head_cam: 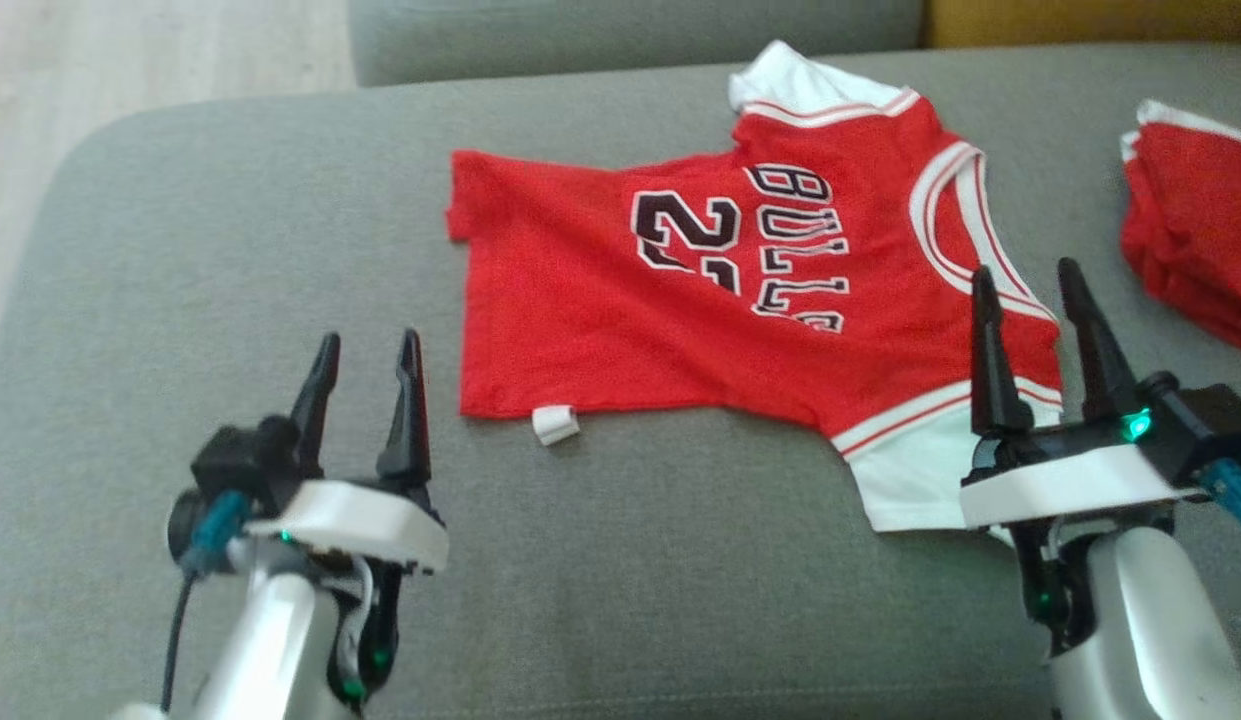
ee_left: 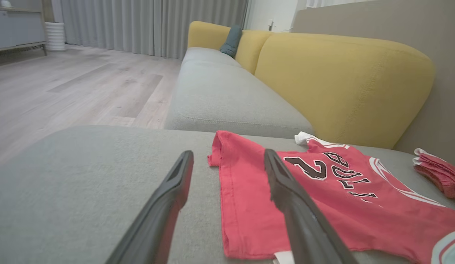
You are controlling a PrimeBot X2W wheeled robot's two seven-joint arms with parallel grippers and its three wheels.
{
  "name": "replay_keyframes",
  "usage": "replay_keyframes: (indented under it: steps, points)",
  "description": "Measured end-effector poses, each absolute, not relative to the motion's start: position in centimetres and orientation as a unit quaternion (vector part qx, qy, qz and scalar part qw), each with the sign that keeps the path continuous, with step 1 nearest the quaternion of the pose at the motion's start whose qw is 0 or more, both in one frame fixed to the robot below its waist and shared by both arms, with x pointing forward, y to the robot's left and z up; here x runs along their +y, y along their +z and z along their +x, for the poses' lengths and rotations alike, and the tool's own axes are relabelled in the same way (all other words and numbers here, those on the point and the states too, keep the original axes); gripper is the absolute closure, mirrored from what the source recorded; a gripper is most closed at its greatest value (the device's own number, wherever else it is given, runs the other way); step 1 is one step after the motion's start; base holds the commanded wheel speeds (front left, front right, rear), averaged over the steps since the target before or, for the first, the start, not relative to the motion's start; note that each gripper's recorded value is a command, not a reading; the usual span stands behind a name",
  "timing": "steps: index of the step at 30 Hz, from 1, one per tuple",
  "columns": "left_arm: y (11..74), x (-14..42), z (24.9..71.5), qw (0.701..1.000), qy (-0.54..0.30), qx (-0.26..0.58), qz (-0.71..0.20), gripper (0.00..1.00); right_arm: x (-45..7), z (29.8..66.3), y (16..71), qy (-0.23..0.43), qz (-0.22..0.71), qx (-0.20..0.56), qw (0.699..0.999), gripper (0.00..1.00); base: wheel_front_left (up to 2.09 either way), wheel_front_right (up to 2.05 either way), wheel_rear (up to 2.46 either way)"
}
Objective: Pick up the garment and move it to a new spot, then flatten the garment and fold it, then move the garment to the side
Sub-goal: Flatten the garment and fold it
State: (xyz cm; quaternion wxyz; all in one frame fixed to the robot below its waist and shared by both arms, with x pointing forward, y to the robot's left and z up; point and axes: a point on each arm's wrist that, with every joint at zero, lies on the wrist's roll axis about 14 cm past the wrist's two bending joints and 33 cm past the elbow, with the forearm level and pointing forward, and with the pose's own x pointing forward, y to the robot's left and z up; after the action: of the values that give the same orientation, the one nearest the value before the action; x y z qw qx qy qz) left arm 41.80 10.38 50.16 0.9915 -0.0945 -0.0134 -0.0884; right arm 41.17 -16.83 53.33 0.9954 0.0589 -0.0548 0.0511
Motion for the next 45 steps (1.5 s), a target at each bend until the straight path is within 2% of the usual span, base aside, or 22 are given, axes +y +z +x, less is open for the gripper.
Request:
replay_keyframes:
  steps: [7, 15, 39, 45]
  points:
    - [50.6, 11.8, 38.6, 0.993, -0.058, -0.02, -0.105, 0.0, -14.8, 40.2, 52.3, 0.077, 0.068, -0.042, 0.994, 0.0, 0.0, 0.0, 0.0]
    - [50.1, 11.3, 36.9, 0.992, -0.058, -0.013, -0.112, 0.0, -14.8, 38.9, 50.8, 0.076, 0.07, -0.025, 0.994, 0.0, 0.0, 0.0, 0.0]
    - [49.4, 10.3, 36.8, 0.992, -0.067, 0.0, -0.11, 0.0, -15.7, 38.3, 49.8, 0.062, 0.071, -0.012, 0.996, 0.0, 0.0, 0.0, 0.0]
    - [46.2, 8.6, 36.9, 0.988, -0.093, 0.078, -0.1, 0.0, -16.2, 38.3, 49.1, 0.053, 0.076, -0.002, 0.996, 0.0, 0.0, 0.0, 0.0]
